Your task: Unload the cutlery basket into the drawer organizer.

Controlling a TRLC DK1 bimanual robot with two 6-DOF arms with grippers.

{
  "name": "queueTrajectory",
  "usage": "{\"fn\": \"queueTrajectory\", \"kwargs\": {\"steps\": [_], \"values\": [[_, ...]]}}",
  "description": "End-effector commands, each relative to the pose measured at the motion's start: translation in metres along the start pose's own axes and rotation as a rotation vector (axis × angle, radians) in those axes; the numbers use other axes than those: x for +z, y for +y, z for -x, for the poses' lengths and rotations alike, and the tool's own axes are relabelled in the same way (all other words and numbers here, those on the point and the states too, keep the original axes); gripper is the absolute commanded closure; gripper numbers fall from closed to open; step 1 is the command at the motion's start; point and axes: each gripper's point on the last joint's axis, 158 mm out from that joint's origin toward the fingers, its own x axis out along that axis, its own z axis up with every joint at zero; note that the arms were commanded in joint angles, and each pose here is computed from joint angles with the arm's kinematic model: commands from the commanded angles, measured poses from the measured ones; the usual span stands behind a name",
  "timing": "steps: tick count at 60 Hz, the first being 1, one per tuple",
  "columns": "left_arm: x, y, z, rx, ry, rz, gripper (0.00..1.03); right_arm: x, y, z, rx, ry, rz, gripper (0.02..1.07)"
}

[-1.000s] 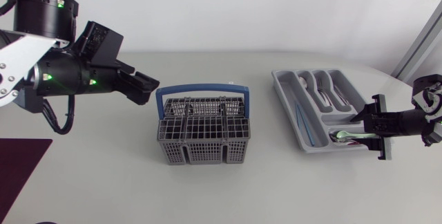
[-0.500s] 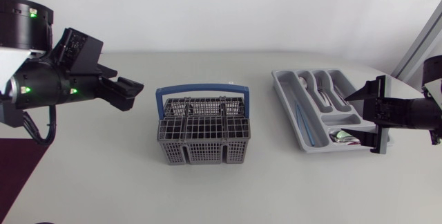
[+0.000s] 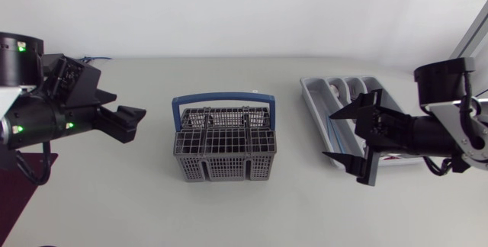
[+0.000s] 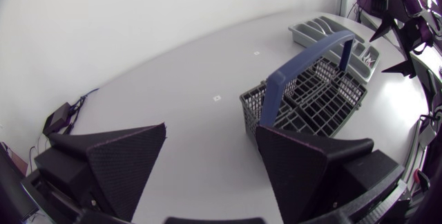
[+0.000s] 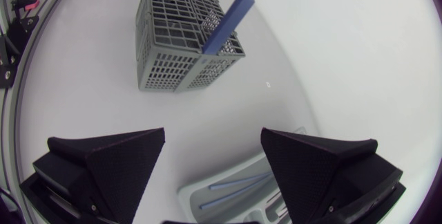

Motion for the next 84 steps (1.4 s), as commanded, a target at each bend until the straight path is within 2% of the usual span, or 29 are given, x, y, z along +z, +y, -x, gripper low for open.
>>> {"fn": "queueTrajectory", "kwargs": {"steps": [1,20,39,56,84], "values": [[-0.019,-0.002,-0.005,0.002,0.024,-0.015,0.04,0.008,0.014,-0.009,0.006,-0.014,-0.071,0.07],[-0.060,-0.007,-0.015,-0.016,0.087,-0.006,0.07,0.038,0.029,-0.035,-0.002,-0.038,-0.093,0.07],[-0.096,-0.036,-0.047,-0.124,0.200,-0.028,0.07,0.034,0.031,-0.062,0.011,-0.016,-0.130,0.07],[-0.087,-0.057,-0.058,-0.198,0.209,-0.045,0.07,0.044,0.029,-0.074,0.017,-0.011,-0.126,0.07],[-0.052,-0.061,-0.072,-0.209,0.158,-0.048,0.07,0.061,0.014,-0.094,-0.002,-0.003,-0.117,0.07]]}}
